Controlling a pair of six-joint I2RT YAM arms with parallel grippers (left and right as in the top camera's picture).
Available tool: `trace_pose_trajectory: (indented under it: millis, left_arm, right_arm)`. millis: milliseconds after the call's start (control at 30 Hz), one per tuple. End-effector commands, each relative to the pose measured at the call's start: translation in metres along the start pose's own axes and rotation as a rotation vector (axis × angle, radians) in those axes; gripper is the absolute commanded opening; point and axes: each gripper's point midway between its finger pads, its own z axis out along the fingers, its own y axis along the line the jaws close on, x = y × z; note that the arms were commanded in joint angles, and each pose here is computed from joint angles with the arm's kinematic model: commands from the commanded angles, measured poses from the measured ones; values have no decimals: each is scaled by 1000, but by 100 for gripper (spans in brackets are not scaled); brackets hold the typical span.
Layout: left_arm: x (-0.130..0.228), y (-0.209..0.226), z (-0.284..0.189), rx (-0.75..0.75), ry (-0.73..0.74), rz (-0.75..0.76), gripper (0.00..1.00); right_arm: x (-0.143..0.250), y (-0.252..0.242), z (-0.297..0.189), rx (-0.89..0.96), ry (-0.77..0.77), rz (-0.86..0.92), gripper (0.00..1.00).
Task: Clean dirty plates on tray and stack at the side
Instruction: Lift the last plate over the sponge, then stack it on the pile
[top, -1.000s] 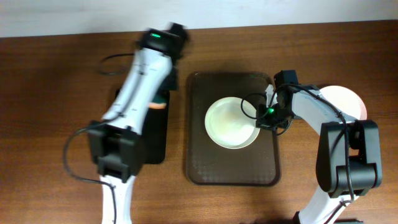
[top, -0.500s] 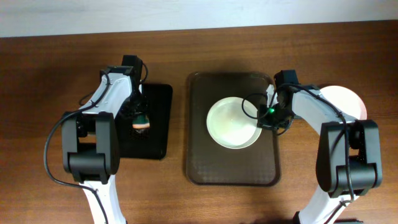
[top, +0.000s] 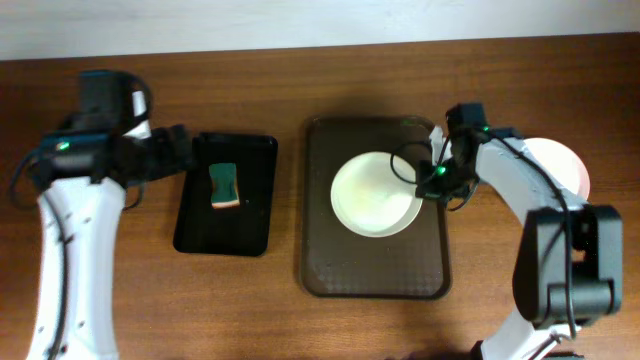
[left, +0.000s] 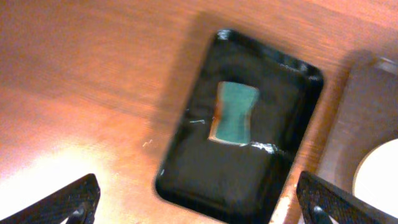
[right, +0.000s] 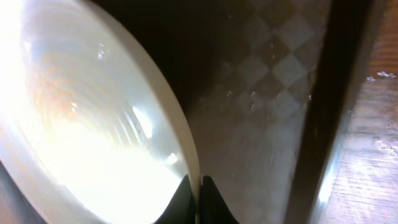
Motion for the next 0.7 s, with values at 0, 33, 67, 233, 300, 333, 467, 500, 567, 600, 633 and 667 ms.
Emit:
trace_pose_trajectory:
  millis: [0, 33, 67, 233, 300, 333, 467, 500, 567, 600, 633, 667]
  left_arm:
    - [-4, 38, -27, -45, -66, -88, 100]
    - [-3, 45, -28, -56, -61, -104, 100]
    - [0, 51, -28, -66, -46, -119, 100]
    - [6, 54, -27, -74, -23, -125, 100]
    - [6, 54, -27, -74, -23, -125, 100]
    - [6, 54, -27, -74, -23, -125, 100]
    - [6, 54, -27, -74, -23, -125, 100]
    - [6, 54, -27, -74, -23, -125, 100]
    - [6, 54, -27, -74, -23, -125, 100]
    - [6, 54, -27, -74, -23, -125, 100]
    - [6, 54, -27, -74, -23, -125, 100]
    - [6, 54, -27, -74, -23, -125, 100]
  right_arm:
    - [-32, 74, -65, -98, -162, -174, 4]
    - [-35, 103, -72, -118, -186, -242, 4]
    - [-36, 131, -75, -142, -213, -307, 4]
    - [-39, 243, -47, -71, -435, -555, 4]
    - [-34, 283, -26, -70, -501, -643, 4]
    - [-31, 298, -17, -79, -519, -706, 4]
    - [-22, 345, 19, -53, -619, -1039, 4]
    - [-26, 349, 16, -31, -652, -1080, 4]
    - [-32, 356, 7, -9, -711, -1139, 4]
    - [-33, 357, 5, -5, -722, -1161, 4]
    - [-34, 359, 2, -3, -737, -1176, 4]
    - [-36, 362, 0, -1, -755, -1191, 4]
